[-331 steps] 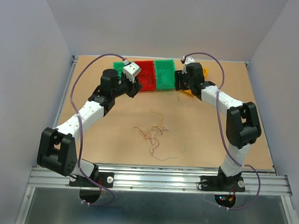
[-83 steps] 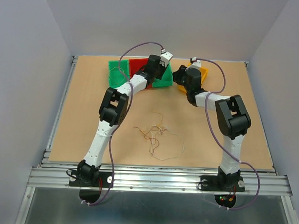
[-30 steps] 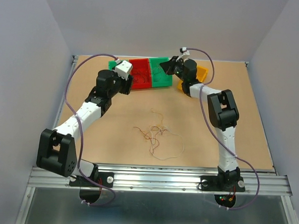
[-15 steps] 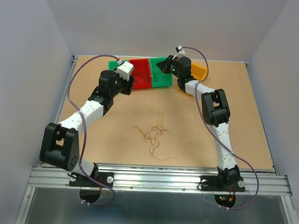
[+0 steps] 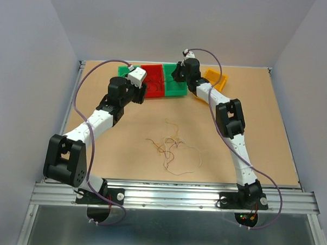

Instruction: Untangle the cables

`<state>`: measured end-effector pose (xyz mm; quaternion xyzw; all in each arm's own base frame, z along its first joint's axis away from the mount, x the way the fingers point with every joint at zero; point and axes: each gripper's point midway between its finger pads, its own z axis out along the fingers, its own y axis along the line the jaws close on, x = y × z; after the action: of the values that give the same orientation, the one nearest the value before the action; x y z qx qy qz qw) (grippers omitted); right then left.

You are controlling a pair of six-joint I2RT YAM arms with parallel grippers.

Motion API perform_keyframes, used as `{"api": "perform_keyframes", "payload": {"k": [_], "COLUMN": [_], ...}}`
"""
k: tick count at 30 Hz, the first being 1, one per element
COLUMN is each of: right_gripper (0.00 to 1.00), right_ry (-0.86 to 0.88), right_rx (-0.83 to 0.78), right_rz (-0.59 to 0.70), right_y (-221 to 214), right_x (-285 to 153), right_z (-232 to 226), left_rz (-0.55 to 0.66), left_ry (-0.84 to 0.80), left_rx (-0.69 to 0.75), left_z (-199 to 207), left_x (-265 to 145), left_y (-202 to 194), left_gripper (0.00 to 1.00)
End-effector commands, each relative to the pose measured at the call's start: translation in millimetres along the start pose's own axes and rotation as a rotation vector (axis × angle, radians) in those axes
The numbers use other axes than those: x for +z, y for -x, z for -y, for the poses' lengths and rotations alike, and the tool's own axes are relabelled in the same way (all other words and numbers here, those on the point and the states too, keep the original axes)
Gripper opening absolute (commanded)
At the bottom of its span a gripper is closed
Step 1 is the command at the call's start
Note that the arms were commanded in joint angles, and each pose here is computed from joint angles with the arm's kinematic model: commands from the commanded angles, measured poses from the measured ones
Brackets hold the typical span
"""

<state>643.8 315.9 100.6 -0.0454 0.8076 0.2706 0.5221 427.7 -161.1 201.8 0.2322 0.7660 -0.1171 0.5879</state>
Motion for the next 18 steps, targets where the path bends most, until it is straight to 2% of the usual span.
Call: {"api": "perform_keyframes", "payload": {"k": [1, 13, 18], "right_gripper": [0.0, 0.0, 0.0], "right_ry": [-0.113, -0.316, -0.432], "right_rx": [-0.071, -0.244, -0.326], "right_rz": [-0.186, -0.346, -0.353], "right_y": [-49.6, -98.0, -95.7], "right_x": [-6.3, -32.6, -44.7], "right_z": [21.0, 45.6, 70.4], "left_rz": [0.067, 0.033, 0.028], "left_ry": [-0.005, -0.003, 0.0], "left_rx": [0.009, 0.006, 0.006], "left_z": [-2.2, -3.5, -4.3], "left_x": [-1.0, 4.7, 6.4], "left_y": [24.1, 16.0, 14.7], "left_gripper": [0.6, 0.6, 0.6]}}
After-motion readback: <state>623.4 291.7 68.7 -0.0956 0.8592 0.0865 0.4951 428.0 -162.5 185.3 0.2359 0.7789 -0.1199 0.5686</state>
